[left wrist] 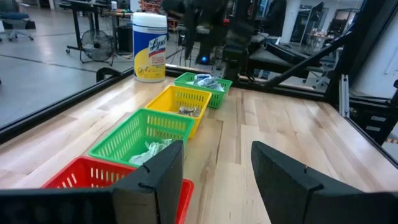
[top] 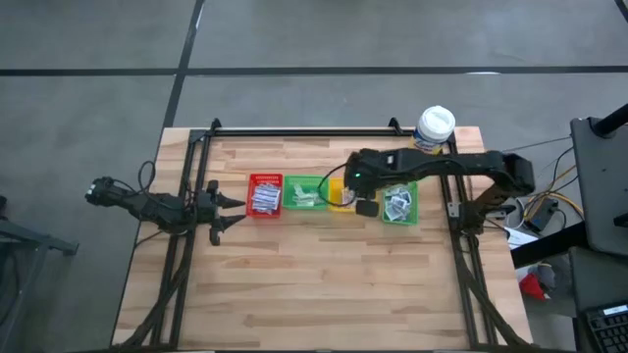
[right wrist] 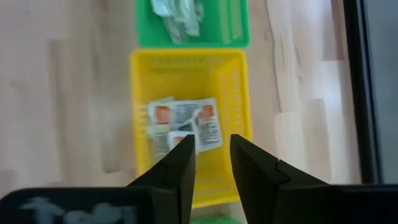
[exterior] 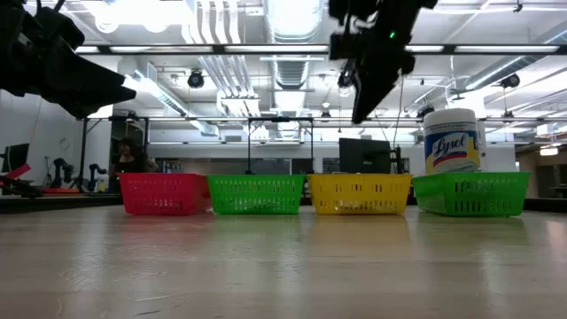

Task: Pick & Place First Aid Supplies
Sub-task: Return to Home Position

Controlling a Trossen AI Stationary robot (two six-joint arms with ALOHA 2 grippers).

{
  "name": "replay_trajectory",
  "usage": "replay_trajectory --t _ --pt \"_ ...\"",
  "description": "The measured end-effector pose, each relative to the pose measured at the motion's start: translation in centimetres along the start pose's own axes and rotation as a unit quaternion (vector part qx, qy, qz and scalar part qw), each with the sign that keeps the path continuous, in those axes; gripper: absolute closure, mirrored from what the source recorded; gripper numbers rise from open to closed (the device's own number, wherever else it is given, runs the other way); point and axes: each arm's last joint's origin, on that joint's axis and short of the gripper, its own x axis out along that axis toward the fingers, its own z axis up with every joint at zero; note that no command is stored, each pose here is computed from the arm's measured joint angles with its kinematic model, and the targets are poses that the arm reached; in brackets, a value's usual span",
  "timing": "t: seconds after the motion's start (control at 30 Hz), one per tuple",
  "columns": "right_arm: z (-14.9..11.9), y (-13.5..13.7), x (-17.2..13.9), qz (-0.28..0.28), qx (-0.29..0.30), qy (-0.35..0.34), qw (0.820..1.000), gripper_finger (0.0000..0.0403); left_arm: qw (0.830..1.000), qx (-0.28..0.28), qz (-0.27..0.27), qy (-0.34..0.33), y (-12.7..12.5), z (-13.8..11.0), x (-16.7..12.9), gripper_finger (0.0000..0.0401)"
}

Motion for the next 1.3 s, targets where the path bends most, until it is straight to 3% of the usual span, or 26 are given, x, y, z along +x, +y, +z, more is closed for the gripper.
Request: replay_trajectory --t 0.17,0.43,0.67,0.87,1.3 --pt "-1.6 0.6 -3.0 0.026 0.018 -0.043 0.999 0.0318 1.000 0.000 0.000 0.000 0.0 0.0 0.0 0.0213" --pt "-6.4 2.3 -5.6 0.046 0.040 -0.094 0.994 0.0335 1.000 0.000 0.000 0.000 0.0 0.0 0.0 0.0213" --pt "-10.8 3.2 -5.9 0.070 0.060 -0.150 0.984 0.0344 1.000 0.000 0.000 0.000 0.0 0.0 0.0 0.0213" --pt "-13.5 3.5 -5.5 0.132 0.057 -0.196 0.970 0.0345 1.000 0.000 0.000 0.000 0.0 0.0 0.0 0.0213" --pt "-17.3 3.1 -6.7 0.131 0.044 -0.316 0.939 0.0346 1.000 0.000 0.000 0.000 0.0 0.0 0.0 0.0213"
